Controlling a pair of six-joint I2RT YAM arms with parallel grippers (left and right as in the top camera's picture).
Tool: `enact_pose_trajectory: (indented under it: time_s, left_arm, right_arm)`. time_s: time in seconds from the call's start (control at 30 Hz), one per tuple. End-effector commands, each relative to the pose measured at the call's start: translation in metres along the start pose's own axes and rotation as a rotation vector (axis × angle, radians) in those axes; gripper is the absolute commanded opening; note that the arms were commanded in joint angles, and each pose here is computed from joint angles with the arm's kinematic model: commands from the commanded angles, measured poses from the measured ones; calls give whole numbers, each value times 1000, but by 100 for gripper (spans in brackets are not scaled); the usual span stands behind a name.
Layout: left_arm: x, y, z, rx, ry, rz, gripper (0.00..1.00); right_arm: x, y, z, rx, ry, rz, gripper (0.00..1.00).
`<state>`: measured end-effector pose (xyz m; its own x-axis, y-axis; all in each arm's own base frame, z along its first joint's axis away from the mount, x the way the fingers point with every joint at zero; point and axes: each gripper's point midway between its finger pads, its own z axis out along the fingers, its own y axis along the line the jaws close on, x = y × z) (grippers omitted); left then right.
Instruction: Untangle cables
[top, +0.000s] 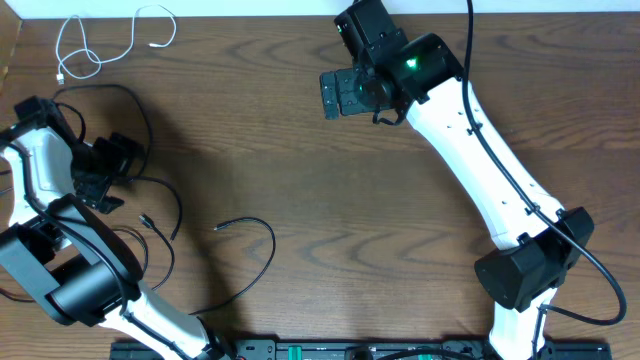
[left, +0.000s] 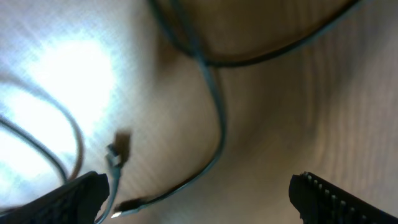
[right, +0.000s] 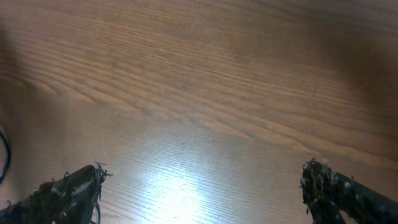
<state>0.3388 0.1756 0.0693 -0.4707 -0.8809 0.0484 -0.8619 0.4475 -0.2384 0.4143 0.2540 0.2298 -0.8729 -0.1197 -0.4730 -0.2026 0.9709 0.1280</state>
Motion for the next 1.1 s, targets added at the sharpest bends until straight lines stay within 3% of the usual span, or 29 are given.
enact_pose_trajectory:
  time_s: [0.0,0.4,0.83,1.07]
  left_arm:
    - [-2,-14,3,18,-14,21,98]
    - [-5,-47,14,0,-124,140,100]
    - [-1,-18,36,-125,-156,-76,94]
    - [12,-25,50,-131,-128,-41,88]
  right_arm:
    - [3,-3,6,11,17,14,99]
    - [6,-4,5,15,28,14,99]
    - [13,-6,5,27,56,49,99]
    - [12,-6,5,26,54,57,99]
